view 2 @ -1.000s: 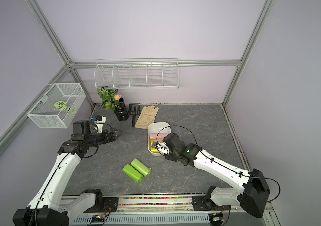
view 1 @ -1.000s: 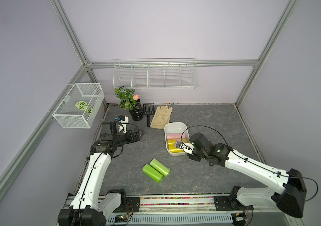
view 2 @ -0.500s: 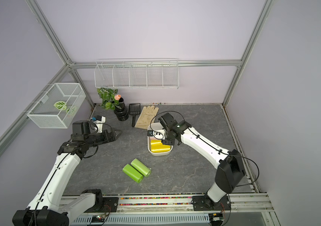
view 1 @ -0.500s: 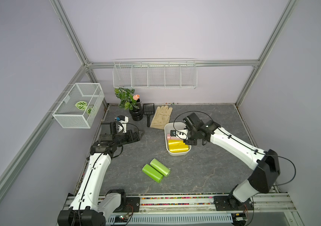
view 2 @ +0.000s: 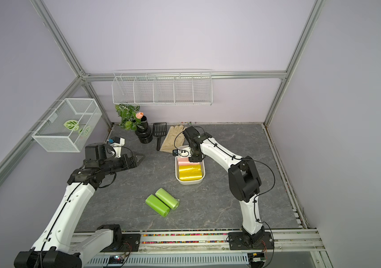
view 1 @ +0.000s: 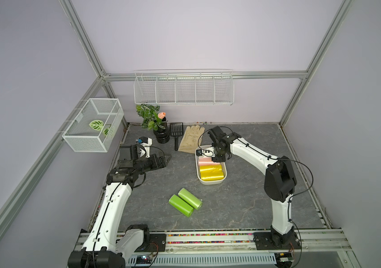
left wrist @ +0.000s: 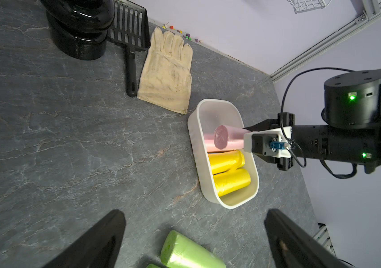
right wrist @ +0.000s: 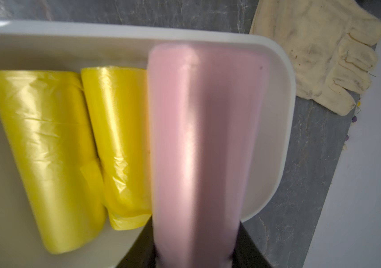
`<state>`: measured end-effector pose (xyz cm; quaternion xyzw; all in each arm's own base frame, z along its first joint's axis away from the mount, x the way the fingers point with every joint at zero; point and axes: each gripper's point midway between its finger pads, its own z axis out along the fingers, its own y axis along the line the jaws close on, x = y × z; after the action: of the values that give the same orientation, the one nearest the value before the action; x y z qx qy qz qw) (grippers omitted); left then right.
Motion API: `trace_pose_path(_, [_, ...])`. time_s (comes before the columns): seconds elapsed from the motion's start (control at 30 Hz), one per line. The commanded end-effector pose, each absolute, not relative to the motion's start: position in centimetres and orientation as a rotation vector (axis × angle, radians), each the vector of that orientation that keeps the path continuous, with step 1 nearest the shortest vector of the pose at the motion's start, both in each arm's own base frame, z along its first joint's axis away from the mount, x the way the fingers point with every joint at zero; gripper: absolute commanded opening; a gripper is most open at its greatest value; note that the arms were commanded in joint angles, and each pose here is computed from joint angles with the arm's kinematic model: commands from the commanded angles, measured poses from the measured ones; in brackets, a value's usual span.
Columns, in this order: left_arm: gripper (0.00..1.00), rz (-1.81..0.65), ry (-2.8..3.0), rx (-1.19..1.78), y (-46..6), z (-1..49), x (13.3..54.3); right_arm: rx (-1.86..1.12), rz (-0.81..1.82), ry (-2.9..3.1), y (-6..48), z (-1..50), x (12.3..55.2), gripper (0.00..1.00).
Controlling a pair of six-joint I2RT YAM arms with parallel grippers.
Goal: Put the roll of trash bags into the storage box
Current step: Place the roll of trash bags in the storage box.
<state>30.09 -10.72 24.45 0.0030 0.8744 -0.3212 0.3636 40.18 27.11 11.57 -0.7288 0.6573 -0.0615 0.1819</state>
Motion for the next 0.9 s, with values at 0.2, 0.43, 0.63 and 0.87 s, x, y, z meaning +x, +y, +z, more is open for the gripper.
trace_pose_path(0.2, [1.0, -0.828, 2.217, 0.039, -10.9, 25.4, 29.9, -2.095, -0.265, 1.78, 27.8, 10.8, 44.1, 0.0])
trace_pose_path(0.43, [1.0, -0.824, 2.22, 0.036, -10.9, 25.3, 30.0, -2.096, -0.274, 1.761, 28.2, 9.2, 45.8, 0.0])
trace_pose_path(0.63, [1.0, -0.823, 2.226, 0.035, -10.9, 25.2, 30.1, -2.091, -0.274, 1.77, 28.1, 7.3, 47.0, 0.0])
trace_pose_path(0.87, [1.0, -0.819, 2.231, 0.031, -10.8, 25.0, 30.1, -2.091, -0.221, 1.799, 28.4, 5.5, 47.2, 0.14])
